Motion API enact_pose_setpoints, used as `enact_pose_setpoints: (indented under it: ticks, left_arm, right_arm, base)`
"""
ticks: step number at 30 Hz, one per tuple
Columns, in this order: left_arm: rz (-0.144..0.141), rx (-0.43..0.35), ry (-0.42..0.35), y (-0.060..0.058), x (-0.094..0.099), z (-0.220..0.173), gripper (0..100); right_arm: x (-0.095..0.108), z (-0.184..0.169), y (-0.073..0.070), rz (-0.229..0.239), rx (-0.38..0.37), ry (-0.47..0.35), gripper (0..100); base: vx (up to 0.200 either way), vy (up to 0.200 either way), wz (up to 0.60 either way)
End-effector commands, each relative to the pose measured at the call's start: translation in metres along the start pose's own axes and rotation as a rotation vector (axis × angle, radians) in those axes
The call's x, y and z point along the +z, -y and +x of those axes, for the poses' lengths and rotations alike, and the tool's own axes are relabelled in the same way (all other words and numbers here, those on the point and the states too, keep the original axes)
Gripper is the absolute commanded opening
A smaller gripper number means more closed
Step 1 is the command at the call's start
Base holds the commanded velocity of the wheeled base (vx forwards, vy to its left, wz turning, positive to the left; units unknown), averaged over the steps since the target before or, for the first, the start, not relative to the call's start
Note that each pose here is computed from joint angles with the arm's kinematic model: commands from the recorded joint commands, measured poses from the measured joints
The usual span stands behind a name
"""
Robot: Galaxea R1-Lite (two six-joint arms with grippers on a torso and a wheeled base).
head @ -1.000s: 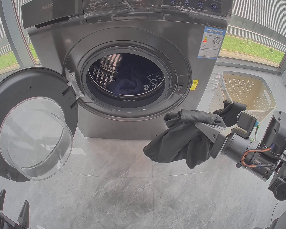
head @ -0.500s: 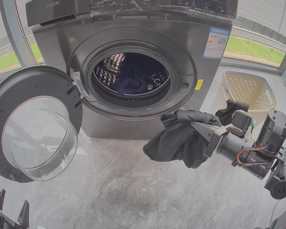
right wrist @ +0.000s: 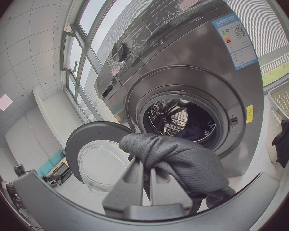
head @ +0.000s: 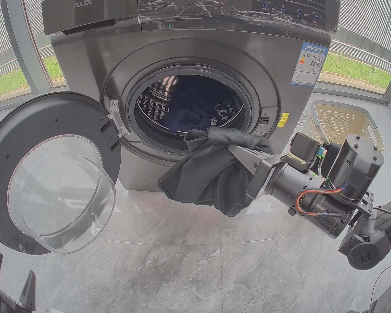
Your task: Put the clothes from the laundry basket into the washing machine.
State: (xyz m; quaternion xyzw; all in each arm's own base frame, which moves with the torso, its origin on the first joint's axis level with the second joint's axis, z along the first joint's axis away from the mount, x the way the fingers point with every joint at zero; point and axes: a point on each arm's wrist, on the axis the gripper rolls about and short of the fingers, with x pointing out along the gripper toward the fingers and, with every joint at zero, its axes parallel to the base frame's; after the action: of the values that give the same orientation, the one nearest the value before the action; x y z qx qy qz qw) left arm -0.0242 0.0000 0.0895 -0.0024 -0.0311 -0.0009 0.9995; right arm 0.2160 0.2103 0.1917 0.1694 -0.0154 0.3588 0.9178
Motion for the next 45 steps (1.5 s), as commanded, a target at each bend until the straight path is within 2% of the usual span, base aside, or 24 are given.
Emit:
enact_pose_setpoints:
  ticks: [1,2,4,6,9,11,16,17,21,30,41,45]
  left_arm:
    - [-0.031,-0.186,0.118,0.002,0.057,-0.004,100]
    - [-0.035,-0.268,0.059,0.004,0.057,0.003,100]
    - [-0.056,-0.373,-0.047,0.006,0.057,0.018,100]
    - [-0.073,-0.424,-0.130,0.009,0.060,0.036,100]
    - [-0.079,-0.476,-0.169,0.011,0.066,0.055,100]
    - [-0.075,-0.554,-0.200,0.016,0.070,0.082,100]
    - [-0.064,-0.653,-0.241,0.028,0.069,0.120,100]
    - [-0.065,-0.684,-0.262,0.034,0.067,0.132,100]
    - [-0.066,-0.707,-0.326,0.043,0.061,0.161,100]
    - [-0.058,-0.742,-0.398,0.064,0.051,0.214,100]
    - [-0.050,-0.770,-0.415,0.084,0.029,0.254,100]
    - [-0.046,-0.794,-0.425,0.096,0.021,0.267,100]
  right_arm:
    - [-0.004,0.021,-0.002,0.002,0.020,0.038,0]
    - [-0.003,0.025,-0.003,0.003,0.024,0.047,0]
    - [-0.004,0.034,-0.006,0.005,0.036,0.061,0]
    - [-0.006,0.041,-0.006,0.006,0.047,0.075,0]
    - [-0.008,0.048,-0.006,0.008,0.054,0.097,0]
    - [-0.007,0.056,-0.006,0.007,0.059,0.119,0]
    - [-0.005,0.058,-0.008,0.010,0.067,0.131,0]
    - [-0.004,0.058,-0.008,0.010,0.069,0.135,0]
    - [-0.005,0.056,-0.009,0.012,0.068,0.129,0]
    - [-0.008,0.042,-0.011,0.014,0.074,0.097,0]
    - [-0.003,0.030,-0.014,0.016,0.085,0.100,0]
    - [0.000,0.028,-0.018,0.018,0.093,0.107,0]
  base:
    - [0.000,0.000,0.00]
    - [0.000,0.000,0.00]
    - [0.000,0.000,0.00]
    - [0.000,0.000,0.00]
    - [0.000,0.000,0.00]
    - [0.000,0.000,0.00]
    - [0.000,0.000,0.00]
    - [0.000,0.000,0.00]
    - [0.000,0.000,0.00]
    - [0.000,0.000,0.00]
    - [0.000,0.000,0.00]
    - [0.000,0.000,0.00]
